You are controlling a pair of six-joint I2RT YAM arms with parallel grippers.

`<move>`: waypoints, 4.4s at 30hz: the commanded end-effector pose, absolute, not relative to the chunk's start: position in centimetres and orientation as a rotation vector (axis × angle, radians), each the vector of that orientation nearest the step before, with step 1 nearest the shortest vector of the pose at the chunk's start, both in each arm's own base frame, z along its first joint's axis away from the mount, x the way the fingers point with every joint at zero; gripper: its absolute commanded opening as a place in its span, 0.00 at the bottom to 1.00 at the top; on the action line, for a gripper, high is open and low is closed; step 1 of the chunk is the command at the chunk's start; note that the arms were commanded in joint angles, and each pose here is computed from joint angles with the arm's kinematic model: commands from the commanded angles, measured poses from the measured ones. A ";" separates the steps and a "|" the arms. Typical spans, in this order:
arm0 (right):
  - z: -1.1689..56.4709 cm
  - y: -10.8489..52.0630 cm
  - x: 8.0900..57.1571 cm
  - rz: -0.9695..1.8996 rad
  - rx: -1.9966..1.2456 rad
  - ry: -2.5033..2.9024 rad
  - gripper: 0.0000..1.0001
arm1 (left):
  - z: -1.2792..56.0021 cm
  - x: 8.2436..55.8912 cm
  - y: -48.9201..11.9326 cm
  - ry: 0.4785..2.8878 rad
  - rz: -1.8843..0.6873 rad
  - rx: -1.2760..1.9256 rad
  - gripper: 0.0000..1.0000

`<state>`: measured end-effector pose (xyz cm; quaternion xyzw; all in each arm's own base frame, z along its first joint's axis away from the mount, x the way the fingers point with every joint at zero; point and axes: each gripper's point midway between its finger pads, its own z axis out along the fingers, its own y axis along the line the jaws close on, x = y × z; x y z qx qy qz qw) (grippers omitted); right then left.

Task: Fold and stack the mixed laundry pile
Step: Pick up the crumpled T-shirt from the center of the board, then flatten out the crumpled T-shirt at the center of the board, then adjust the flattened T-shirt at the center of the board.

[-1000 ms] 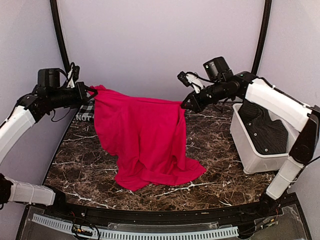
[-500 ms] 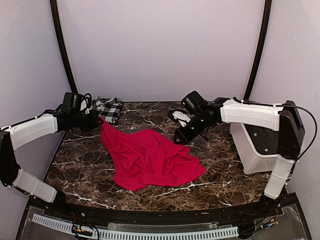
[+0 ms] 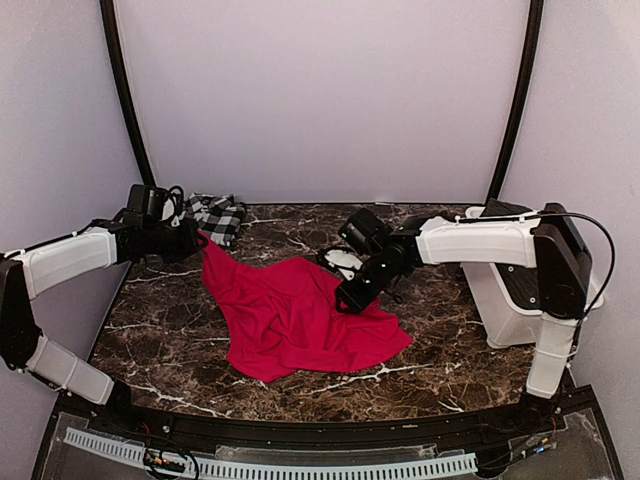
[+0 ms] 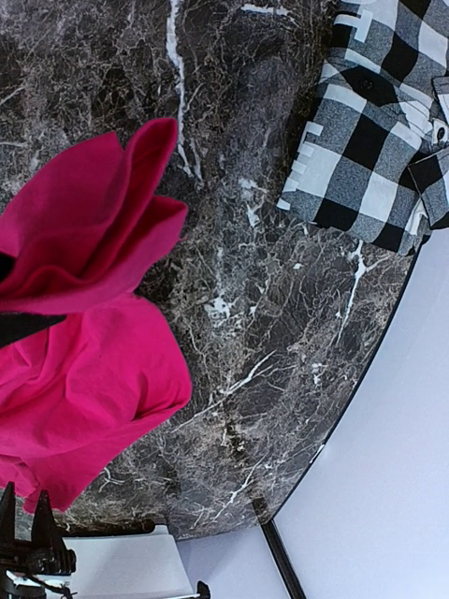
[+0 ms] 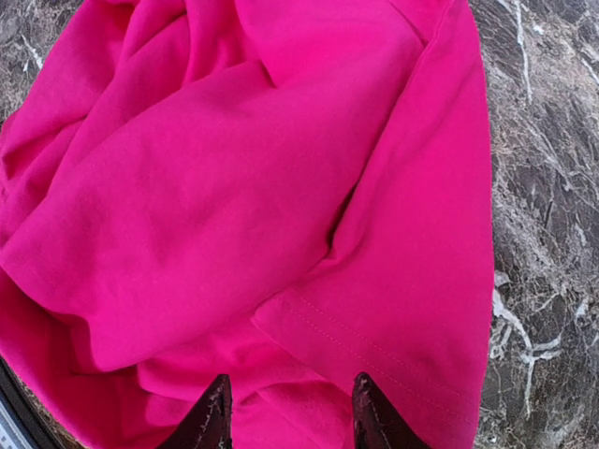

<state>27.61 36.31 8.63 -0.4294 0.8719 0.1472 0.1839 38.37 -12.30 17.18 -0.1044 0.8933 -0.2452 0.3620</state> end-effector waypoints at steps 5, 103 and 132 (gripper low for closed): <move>7.0 38.7 27.8 0.486 -1.278 2.431 0.44 | 19.2 39.3 -12.2 2.243 -0.643 -0.265 0.00; 22.3 17.0 52.8 0.004 -0.309 2.163 0.27 | 25.8 62.2 -19.1 1.847 -0.841 0.038 0.18; 14.0 25.3 34.3 0.692 -0.653 2.502 0.73 | 15.4 37.1 -24.3 2.394 -0.600 0.265 0.82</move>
